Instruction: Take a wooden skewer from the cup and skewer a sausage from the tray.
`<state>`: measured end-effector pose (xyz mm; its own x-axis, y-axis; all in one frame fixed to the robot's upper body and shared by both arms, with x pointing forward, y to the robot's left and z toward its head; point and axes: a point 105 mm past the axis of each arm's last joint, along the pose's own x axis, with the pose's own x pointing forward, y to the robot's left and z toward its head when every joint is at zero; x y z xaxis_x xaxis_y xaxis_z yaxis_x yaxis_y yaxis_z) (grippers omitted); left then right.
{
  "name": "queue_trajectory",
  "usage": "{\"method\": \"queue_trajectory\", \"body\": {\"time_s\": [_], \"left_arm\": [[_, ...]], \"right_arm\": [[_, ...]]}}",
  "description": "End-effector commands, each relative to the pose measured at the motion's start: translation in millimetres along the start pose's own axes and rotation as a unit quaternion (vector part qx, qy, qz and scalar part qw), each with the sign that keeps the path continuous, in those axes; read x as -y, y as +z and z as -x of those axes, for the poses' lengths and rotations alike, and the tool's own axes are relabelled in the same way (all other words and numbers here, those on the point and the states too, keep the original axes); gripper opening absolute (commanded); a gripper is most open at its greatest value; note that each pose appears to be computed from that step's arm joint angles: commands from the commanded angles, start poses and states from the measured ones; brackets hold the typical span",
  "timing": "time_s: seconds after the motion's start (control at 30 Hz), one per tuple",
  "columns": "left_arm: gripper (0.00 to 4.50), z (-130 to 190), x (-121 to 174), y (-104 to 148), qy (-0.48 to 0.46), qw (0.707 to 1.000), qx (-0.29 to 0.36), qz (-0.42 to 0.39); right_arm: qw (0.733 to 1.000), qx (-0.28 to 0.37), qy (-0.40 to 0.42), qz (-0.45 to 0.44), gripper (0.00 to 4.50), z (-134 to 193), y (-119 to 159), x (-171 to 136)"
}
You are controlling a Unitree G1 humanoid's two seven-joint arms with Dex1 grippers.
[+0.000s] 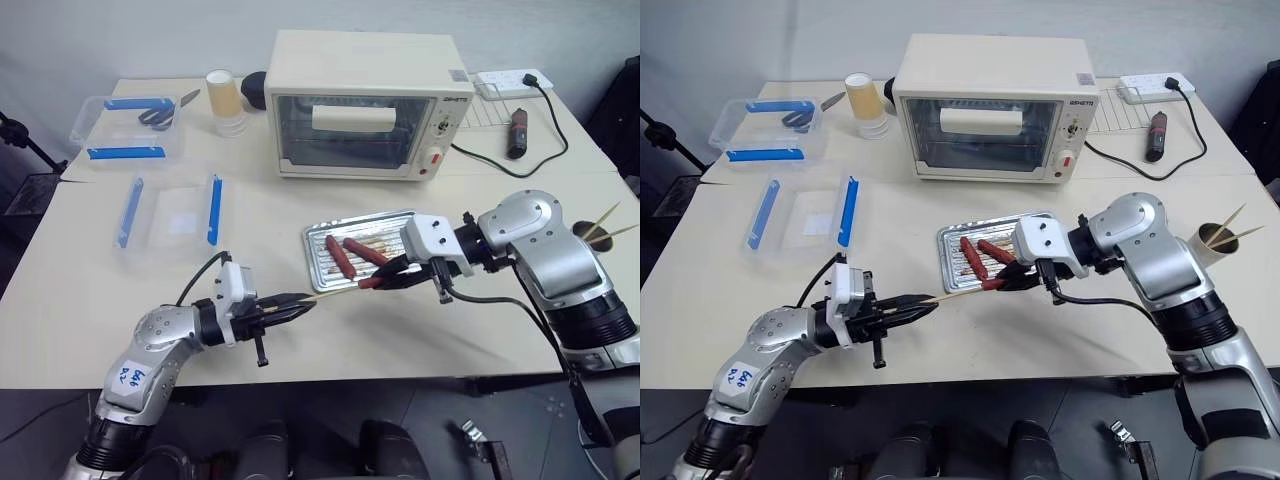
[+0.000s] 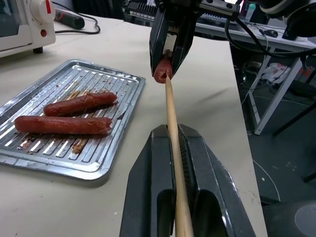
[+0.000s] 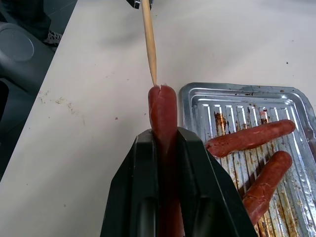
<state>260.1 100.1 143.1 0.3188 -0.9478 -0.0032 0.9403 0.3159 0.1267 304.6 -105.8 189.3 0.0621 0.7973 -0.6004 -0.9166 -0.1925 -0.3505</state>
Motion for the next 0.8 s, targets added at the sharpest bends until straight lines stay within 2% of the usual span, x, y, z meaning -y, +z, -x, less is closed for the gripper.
{"method": "queue_trajectory", "body": {"time_s": [0.03,0.63,0.8], "left_arm": [[0.0,-5,-1,6,-0.003,1.0,0.009,-0.018],[0.0,-26,7,6,-0.044,0.999,0.019,-0.011],[0.0,-42,8,5,-0.058,0.998,0.015,-0.013]], "right_arm": [[1.0,0.006,0.0,0.022,0.22,5,10,-1],[1.0,0.005,0.003,0.026,0.22,2,13,0],[0.999,0.007,0.014,0.038,0.22,-2,17,-2]]}}
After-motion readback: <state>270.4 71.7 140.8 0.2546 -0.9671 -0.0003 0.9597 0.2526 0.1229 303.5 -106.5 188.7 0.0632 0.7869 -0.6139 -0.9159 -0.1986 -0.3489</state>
